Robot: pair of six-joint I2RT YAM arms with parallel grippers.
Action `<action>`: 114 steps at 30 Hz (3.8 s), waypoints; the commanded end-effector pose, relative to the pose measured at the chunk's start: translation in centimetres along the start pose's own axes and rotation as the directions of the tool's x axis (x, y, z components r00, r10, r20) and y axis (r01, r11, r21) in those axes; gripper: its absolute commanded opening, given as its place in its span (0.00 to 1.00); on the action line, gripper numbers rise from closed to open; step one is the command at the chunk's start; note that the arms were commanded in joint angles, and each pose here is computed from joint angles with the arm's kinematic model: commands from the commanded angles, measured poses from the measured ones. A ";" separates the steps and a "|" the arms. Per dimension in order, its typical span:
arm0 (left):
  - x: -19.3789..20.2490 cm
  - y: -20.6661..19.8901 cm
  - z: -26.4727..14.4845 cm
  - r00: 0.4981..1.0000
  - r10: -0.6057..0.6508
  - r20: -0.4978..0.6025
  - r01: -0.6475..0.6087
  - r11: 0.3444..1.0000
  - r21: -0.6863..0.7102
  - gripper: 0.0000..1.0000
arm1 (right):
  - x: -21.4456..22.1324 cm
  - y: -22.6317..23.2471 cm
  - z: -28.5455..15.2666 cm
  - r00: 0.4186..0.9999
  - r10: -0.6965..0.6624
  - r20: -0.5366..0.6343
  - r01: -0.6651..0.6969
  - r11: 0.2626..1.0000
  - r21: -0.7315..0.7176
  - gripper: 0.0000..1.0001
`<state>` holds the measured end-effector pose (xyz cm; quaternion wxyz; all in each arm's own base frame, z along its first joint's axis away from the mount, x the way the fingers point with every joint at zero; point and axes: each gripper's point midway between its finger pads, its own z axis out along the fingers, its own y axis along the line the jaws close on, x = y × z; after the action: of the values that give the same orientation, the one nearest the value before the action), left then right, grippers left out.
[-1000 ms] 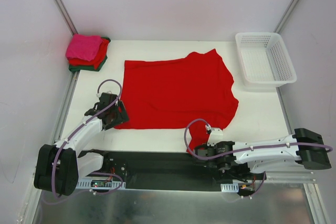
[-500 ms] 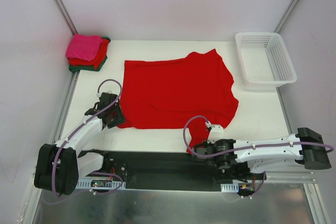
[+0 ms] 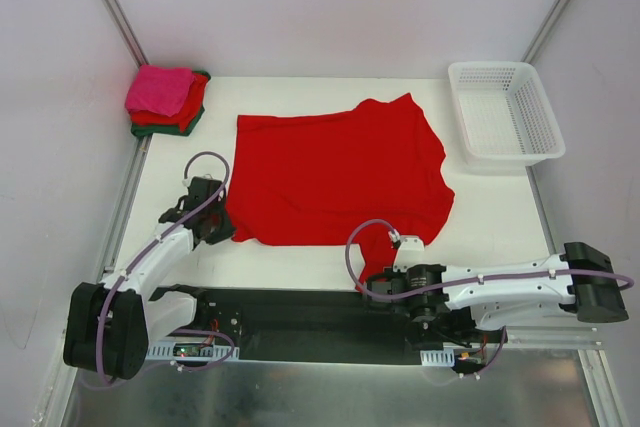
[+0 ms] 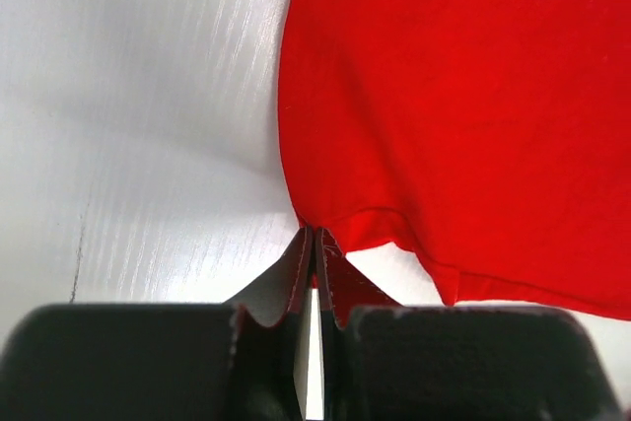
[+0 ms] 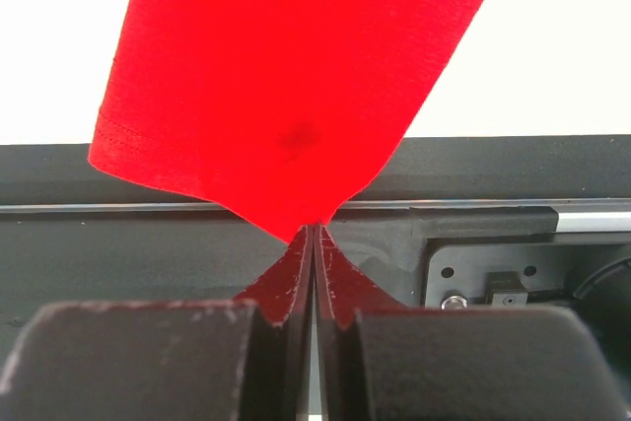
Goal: Fold and stack the t-shirts
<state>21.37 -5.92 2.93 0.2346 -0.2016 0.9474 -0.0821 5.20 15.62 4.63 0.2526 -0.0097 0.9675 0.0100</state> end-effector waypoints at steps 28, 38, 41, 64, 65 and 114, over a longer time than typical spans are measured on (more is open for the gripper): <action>-6.9 -1.6 -5.8 0.988 0.013 0.153 -0.013 1.000 -0.002 0.00 | -12.0 -7.8 -9.6 0.922 0.081 0.379 -0.115 0.991 0.068 0.01; -8.9 0.0 -7.4 0.978 -0.023 0.209 0.032 0.999 -0.041 0.00 | -14.0 -7.7 -10.9 0.896 0.089 0.436 -0.116 0.993 0.036 0.01; -9.1 0.3 -7.6 0.976 -0.033 0.214 0.044 0.998 -0.047 0.00 | -14.7 -7.9 -11.2 0.888 0.075 0.454 -0.111 0.992 0.053 0.01; -12.4 0.1 -7.5 0.968 -0.073 0.239 0.092 0.993 -0.069 0.00 | -20.1 -11.8 -13.7 0.818 0.030 0.575 -0.184 0.960 0.212 0.01; -12.5 0.1 -7.4 0.968 -0.075 0.238 0.094 0.993 -0.069 0.00 | -20.3 -11.6 -13.7 0.817 0.022 0.576 -0.177 0.961 0.214 0.01; -13.7 -0.9 -3.7 0.979 -0.080 0.185 0.093 0.994 -0.061 0.00 | -10.0 -7.4 3.2 0.916 0.399 0.037 -0.389 0.908 -0.154 0.58</action>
<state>30.57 -1.13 11.61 0.2975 -0.2569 0.9186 -0.0413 14.31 7.64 5.83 0.2704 0.1875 0.9407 0.0822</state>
